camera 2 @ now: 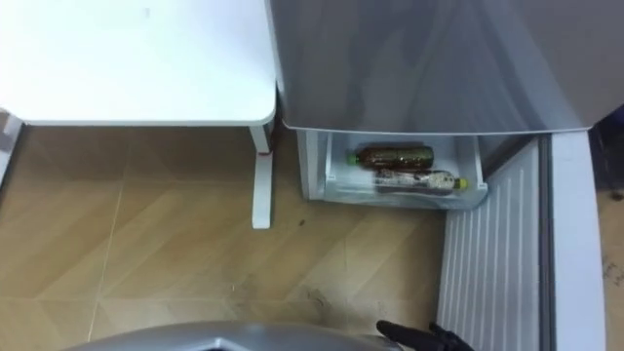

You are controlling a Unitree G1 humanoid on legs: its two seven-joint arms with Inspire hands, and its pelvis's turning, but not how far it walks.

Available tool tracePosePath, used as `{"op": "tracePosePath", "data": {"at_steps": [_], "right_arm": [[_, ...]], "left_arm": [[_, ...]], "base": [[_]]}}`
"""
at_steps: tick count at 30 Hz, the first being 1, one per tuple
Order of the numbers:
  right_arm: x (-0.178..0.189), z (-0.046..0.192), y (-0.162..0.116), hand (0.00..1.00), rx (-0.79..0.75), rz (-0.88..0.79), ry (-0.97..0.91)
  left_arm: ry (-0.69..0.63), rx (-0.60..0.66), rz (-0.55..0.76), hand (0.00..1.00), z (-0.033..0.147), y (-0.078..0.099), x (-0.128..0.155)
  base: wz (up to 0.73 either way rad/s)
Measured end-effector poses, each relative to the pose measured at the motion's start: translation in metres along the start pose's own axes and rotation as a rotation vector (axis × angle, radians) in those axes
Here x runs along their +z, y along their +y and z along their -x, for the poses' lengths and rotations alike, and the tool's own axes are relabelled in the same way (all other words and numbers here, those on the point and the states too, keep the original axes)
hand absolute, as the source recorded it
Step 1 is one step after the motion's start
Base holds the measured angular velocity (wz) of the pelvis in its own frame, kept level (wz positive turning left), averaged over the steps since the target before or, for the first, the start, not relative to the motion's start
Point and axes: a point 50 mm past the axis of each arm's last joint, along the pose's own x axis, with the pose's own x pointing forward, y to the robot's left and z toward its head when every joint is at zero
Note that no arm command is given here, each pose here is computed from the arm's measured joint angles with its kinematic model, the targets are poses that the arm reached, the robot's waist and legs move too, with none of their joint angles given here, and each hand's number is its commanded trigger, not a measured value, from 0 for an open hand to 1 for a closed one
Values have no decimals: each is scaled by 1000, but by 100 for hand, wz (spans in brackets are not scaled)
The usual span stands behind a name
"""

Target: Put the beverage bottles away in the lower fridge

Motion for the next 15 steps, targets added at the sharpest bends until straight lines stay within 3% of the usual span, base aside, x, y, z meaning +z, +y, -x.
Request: {"op": "tracePosePath", "data": {"at_steps": [15], "right_arm": [[1, 0, -1, 0, -12, -17, 0]], "left_arm": [[34, -24, -62, 0, 1, -7, -5]], "base": [[0]]}}
